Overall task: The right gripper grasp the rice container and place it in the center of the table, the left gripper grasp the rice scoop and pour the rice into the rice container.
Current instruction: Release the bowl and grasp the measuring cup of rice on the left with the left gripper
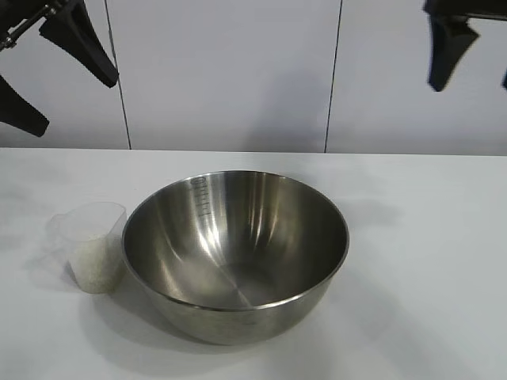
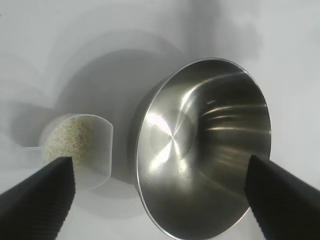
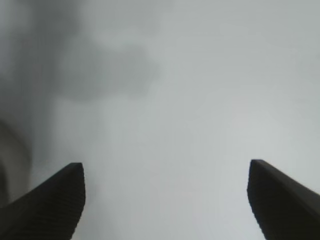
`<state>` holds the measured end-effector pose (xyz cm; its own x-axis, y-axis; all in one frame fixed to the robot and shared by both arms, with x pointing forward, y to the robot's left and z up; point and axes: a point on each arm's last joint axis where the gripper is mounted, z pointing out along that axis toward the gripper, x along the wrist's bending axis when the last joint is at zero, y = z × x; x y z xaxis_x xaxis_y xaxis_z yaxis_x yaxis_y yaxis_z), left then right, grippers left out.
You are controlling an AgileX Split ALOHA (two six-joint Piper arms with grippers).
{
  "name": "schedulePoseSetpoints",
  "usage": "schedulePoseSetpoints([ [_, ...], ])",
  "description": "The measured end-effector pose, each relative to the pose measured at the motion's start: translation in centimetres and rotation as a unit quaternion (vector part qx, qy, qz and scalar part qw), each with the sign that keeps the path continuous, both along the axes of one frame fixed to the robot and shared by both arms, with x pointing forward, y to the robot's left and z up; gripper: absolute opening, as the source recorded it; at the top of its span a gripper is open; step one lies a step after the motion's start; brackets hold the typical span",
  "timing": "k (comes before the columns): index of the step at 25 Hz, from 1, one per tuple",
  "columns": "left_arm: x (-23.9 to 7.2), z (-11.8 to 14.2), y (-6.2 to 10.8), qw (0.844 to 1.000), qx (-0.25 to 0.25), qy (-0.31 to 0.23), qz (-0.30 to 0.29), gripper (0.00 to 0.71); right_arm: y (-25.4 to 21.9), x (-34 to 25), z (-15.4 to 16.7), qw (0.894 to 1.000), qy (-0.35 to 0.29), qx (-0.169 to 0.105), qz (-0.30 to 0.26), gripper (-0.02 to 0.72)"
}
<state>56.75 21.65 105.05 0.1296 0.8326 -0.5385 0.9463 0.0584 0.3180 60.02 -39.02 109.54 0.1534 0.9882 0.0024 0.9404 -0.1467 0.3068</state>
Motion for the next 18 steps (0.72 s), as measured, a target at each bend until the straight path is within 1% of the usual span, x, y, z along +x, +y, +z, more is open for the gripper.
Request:
schedulePoseSetpoints([
  [3, 0.0, 0.0, 0.0, 1.000, 0.000, -0.001, 0.001, 0.664, 0.1, -1.5, 1.6, 1.000, -0.023, 0.017, -0.005, 0.586],
  [7, 0.0, 0.0, 0.0, 1.000, 0.000, -0.001, 0.001, 0.664, 1.8, -5.7, 4.3, 0.998, -0.060, 0.030, -0.001, 0.577],
  [9, 0.0, 0.0, 0.0, 1.000, 0.000, -0.001, 0.001, 0.664, 2.7, -8.6, 5.8, 0.996, -0.085, 0.032, 0.000, 0.577],
  [11, 0.0, 0.0, 0.0, 1.000, 0.000, -0.001, 0.001, 0.664, 3.8, -12.4, 7.3, 0.991, -0.129, 0.024, 0.001, 0.577],
  [12, 0.0, 0.0, 0.0, 1.000, 0.000, -0.001, 0.001, 0.664, 4.3, -14.0, 7.7, 0.988, -0.153, 0.018, 0.000, 0.577],
  [14, 0.0, 0.0, 0.0, 1.000, 0.000, -0.001, 0.001, 0.664, 5.4, -18.2, 9.0, 0.975, -0.221, -0.001, 0.000, 0.577],
  [17, 0.0, 0.0, 0.0, 1.000, 0.000, -0.001, 0.001, 0.664, 6.8, -23.6, 9.1, 0.951, -0.307, -0.032, -0.004, 0.577],
  [18, 0.0, 0.0, 0.0, 1.000, 0.000, -0.001, 0.001, 0.664, 7.2, -25.3, 8.8, 0.944, -0.327, -0.036, -0.010, 0.577],
])
